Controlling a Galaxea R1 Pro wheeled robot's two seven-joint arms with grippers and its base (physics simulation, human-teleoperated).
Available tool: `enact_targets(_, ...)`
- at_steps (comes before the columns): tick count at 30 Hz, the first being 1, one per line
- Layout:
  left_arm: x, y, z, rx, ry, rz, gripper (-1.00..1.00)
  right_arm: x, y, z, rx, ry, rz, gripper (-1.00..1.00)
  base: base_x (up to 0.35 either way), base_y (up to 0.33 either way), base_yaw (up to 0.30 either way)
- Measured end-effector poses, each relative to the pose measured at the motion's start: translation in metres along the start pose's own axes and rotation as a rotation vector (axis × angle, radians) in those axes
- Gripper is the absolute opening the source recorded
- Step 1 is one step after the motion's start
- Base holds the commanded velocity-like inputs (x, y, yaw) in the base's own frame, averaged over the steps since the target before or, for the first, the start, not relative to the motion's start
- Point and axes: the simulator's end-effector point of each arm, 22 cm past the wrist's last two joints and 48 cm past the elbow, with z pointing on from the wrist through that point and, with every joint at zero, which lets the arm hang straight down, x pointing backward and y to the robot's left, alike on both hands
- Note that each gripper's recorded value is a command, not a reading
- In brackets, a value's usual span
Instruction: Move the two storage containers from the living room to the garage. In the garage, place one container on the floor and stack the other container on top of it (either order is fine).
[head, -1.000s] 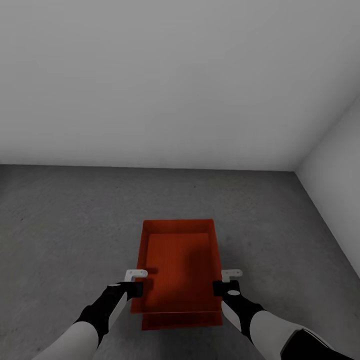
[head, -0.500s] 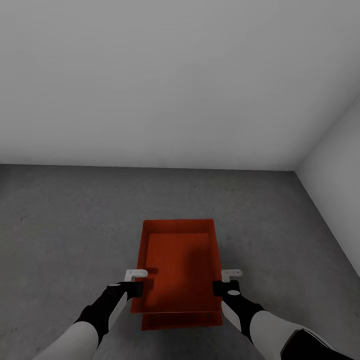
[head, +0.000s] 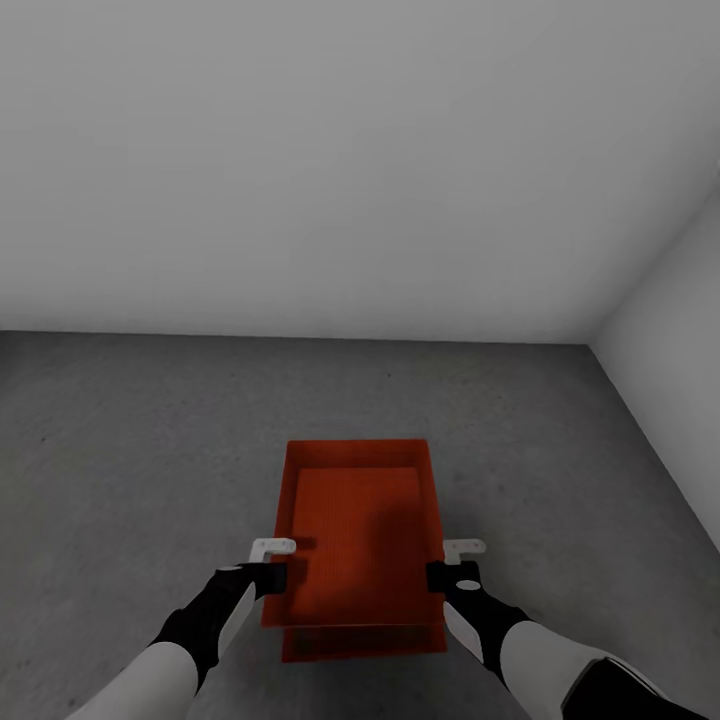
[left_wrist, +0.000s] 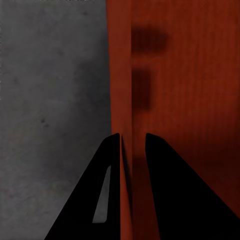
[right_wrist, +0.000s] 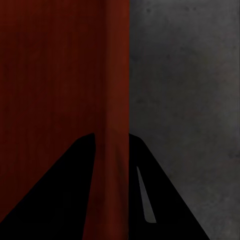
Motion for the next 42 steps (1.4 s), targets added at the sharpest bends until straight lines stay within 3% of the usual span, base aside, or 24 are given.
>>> enact_targets(34, 0.0, 0.0, 0.0, 0.0, 0.003, -0.003, -1.0, -0.001, 0.0, 0.0, -0.001, 0.002, -0.004, -1.0, 0.0, 0.0, 0.0)
enact_targets(35, 0.0, 0.0, 0.0, 0.0, 0.003, -0.003, 1.0, -0.001, 0.0, 0.0, -0.001, 0.001, -0.004, 1.0, 0.0, 0.0, 0.0)
enact_targets(36, -0.001, 0.008, 0.008, -0.017, -0.001, -0.019, 1.0, -0.007, -0.007, 0.007, 0.043, -0.021, 0.0, 1.0, 0.0, 0.0, 0.0)
enact_targets(37, 0.002, 0.015, 0.012, -0.035, 0.01, -0.006, 1.0, -0.005, -0.014, 0.011, 0.066, -0.013, 0.008, 1.0, 0.0, 0.0, 0.0)
enact_targets(42, 0.003, 0.015, 0.012, -0.036, 0.012, -0.004, 1.0, -0.004, -0.014, 0.011, 0.065, -0.01, 0.004, 1.0, 0.0, 0.0, 0.0)
